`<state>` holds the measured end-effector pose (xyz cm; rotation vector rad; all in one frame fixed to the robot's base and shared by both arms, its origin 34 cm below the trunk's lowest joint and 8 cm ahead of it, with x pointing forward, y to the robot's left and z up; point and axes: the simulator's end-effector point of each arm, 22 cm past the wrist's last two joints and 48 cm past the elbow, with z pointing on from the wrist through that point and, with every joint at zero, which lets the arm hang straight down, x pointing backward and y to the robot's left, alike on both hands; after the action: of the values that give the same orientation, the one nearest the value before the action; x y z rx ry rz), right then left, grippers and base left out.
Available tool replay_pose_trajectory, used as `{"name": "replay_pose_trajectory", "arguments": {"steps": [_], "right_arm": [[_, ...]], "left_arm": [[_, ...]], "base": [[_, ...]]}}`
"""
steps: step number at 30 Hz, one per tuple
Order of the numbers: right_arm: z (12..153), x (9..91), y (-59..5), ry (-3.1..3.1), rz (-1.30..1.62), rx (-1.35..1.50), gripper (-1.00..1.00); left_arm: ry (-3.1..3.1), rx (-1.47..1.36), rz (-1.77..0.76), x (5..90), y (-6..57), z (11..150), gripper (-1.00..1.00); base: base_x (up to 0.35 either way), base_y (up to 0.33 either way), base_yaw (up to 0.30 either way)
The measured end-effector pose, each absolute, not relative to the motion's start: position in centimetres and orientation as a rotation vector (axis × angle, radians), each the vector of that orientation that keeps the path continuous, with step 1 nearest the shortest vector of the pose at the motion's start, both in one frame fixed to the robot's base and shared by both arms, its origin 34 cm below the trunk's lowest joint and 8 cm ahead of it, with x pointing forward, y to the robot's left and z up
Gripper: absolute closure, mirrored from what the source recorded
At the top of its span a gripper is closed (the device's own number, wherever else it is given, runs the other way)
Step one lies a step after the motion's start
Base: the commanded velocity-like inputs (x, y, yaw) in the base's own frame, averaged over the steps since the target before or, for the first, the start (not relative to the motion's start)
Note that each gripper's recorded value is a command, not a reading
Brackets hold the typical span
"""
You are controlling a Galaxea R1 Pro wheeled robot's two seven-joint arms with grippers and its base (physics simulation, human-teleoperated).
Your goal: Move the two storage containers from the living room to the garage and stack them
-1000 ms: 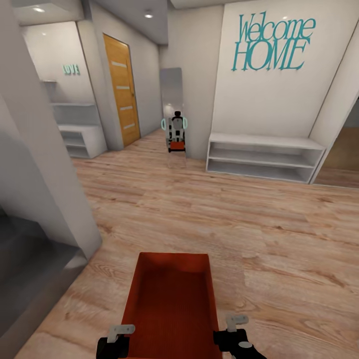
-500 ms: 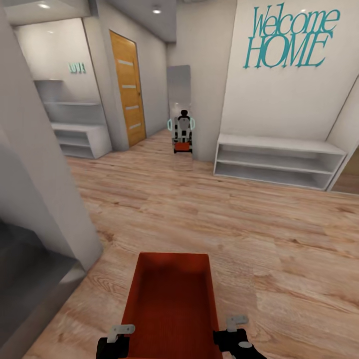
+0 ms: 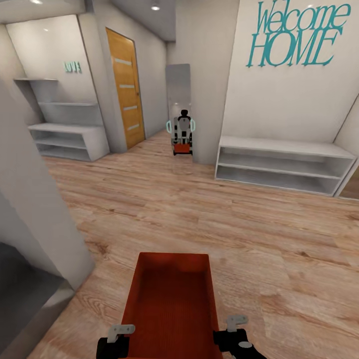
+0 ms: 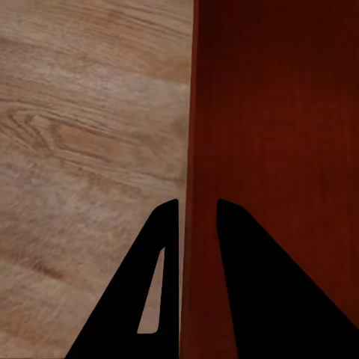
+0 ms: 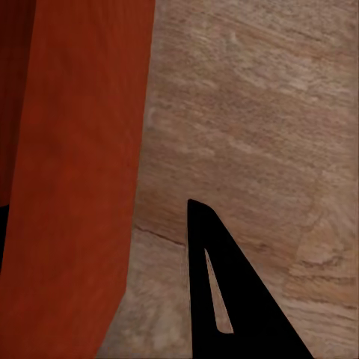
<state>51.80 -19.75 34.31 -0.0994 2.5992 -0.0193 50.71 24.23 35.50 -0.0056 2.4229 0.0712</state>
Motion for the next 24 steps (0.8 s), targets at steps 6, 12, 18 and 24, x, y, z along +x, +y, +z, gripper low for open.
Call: {"name": "replay_pose_trajectory", "arguments": {"steps": [6, 12, 18, 24], "right_arm": [[34.31, 51.8, -19.75, 2.599, -0.019, -0.099, 1.0], [34.31, 51.8, -19.75, 2.599, -0.019, -0.099, 1.0], [34.31, 51.8, -19.75, 2.599, -0.019, -0.1, 1.0], [34.31, 51.8, -19.76, 2.599, -0.019, -0.099, 1.0]], "left_arm": [[2.423, -0.006, 0.071, 50.71, 24.23, 35.5, 1.0], [2.423, -0.006, 0.071, 50.71, 24.23, 35.5, 1.0], [2.423, -0.006, 0.071, 50.71, 24.22, 35.5, 1.0], [2.423, -0.005, 0.071, 50.72, 24.22, 35.5, 1.0]], "base": [[0.344, -0.018, 0.0], [0.344, -0.029, 0.0], [0.344, -0.062, 0.0], [0.344, -0.07, 0.0]]}}
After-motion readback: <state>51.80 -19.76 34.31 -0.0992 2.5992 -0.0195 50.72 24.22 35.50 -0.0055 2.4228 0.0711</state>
